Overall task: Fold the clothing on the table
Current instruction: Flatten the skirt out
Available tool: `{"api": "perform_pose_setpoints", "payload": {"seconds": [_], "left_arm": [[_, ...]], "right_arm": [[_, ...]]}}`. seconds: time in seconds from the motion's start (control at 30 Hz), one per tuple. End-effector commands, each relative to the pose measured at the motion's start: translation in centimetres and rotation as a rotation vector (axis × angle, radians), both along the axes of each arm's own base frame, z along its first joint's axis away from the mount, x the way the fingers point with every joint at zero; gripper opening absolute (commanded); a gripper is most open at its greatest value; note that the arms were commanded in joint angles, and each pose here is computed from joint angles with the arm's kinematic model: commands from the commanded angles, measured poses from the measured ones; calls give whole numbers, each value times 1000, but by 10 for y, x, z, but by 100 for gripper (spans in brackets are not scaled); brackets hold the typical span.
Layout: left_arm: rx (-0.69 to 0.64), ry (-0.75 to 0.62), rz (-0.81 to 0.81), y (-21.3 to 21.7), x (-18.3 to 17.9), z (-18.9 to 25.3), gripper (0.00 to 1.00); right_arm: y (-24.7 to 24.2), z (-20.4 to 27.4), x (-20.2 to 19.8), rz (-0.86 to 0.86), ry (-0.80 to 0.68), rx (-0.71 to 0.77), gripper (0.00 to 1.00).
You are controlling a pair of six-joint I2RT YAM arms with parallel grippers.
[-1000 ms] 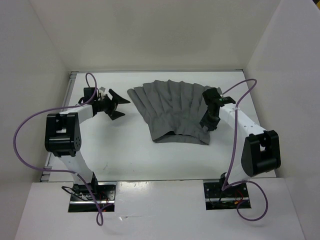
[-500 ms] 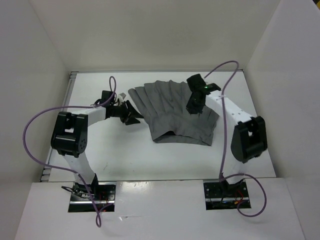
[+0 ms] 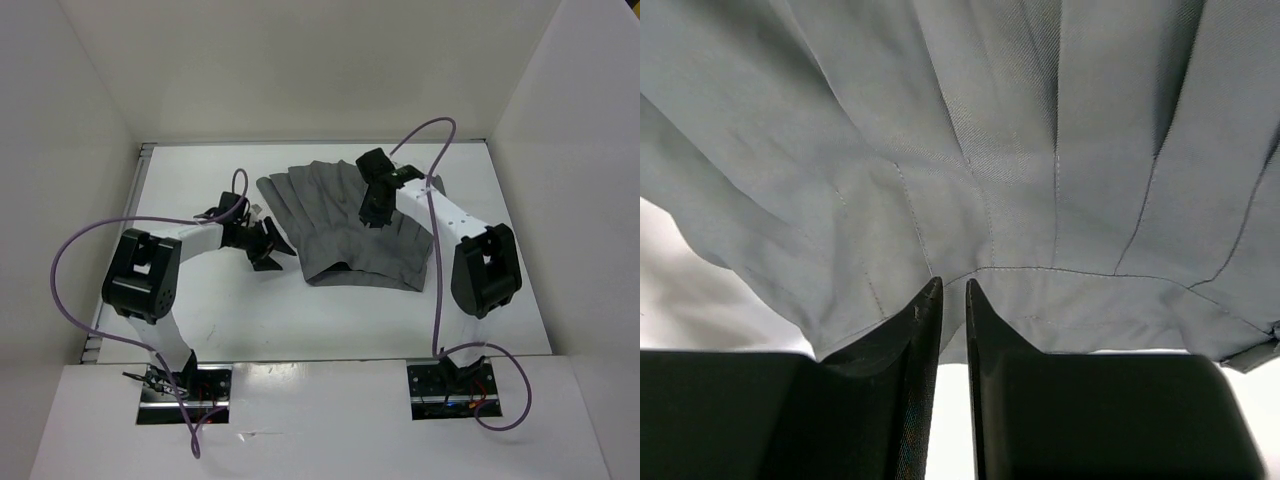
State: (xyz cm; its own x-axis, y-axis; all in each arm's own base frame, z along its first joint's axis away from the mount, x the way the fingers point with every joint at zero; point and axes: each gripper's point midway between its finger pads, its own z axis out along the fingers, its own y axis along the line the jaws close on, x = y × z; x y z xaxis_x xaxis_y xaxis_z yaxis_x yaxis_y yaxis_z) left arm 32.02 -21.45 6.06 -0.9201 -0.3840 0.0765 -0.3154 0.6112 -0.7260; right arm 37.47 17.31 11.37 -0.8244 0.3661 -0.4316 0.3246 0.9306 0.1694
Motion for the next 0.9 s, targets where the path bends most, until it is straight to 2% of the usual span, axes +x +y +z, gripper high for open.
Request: {"api": "perform_pose_setpoints", "payload": {"seconds": [0.0, 0.2, 0.4, 0.57, 0.73, 0.87], "left_arm": [[44, 54, 44, 3, -17, -1, 68], [42, 78, 55, -12, -24, -4, 66], [25, 136, 56, -29, -32, -18, 61], [30, 168, 57, -39, -38, -30, 52], [16, 190, 62, -47, -34, -37, 51], [28, 202, 66, -49, -34, -50, 41]], "right_arm": [[-7, 39, 6, -22, -101, 2, 20], [-19, 39, -6, -36, -100, -29, 20], [-31, 42, -17, -60, -100, -61, 20], [-40, 48, -29, -77, -107, -75, 20], [-51, 53, -38, -91, -112, -105, 20], [-55, 62, -43, -104, -127, -102, 20]]}}
